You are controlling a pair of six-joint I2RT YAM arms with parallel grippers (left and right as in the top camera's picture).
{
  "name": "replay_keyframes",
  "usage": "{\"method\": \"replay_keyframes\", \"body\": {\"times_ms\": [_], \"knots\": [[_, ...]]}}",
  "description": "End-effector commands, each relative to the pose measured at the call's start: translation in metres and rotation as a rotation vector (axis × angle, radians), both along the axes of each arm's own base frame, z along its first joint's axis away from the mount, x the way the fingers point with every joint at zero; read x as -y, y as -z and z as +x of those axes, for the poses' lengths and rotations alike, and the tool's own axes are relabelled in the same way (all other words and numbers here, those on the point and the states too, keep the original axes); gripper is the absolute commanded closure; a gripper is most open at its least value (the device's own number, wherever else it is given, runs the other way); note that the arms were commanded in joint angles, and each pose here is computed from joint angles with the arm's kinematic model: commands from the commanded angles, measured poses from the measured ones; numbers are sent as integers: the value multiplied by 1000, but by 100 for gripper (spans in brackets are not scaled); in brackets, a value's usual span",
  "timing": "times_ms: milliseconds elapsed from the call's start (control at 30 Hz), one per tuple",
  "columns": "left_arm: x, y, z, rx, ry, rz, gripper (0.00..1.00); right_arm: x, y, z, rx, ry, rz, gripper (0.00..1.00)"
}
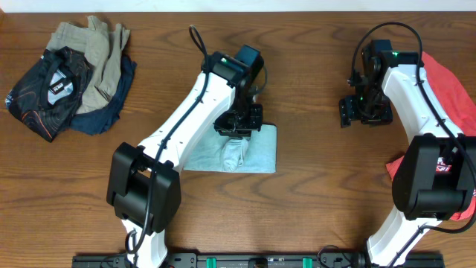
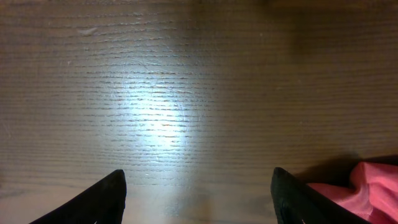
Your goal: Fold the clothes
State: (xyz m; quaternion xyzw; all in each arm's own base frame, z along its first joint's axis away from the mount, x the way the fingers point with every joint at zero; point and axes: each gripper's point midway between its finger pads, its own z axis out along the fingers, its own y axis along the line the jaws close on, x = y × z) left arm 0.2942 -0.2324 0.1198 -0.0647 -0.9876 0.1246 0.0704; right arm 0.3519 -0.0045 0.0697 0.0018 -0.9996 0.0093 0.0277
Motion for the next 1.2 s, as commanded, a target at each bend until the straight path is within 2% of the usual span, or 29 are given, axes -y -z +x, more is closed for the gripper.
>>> {"method": "replay_keyframes", "body": {"times_ms": [0,300,400,433,500,567,633,867,1000,1167], "knots": [[4,-8,3,22,14,-28,94,0,-9,5,31,19,1,27],[14,-5,4,39,15,-39,92,-2,-9,5,31,20,15,27],[21,-1,3,52,29,-48,88,-2,-9,5,32,20,15,27],[24,0,3,58,35,-52,83,-2,-9,5,32,20,15,28],[29,1,3,69,48,-60,59,-2,-9,5,32,20,15,27],[35,0,3,82,60,-69,42,-2,-9,5,32,20,15,27],[37,0,3,88,64,-73,39,-2,-9,6,32,20,15,27],[14,-2,17,95,44,-69,39,-5,-9,6,35,19,32,23],[-24,-5,37,85,-64,-56,39,-34,-12,8,47,-66,204,25],[-86,-3,72,125,-224,-14,36,-111,-39,5,109,-268,622,27]]}}
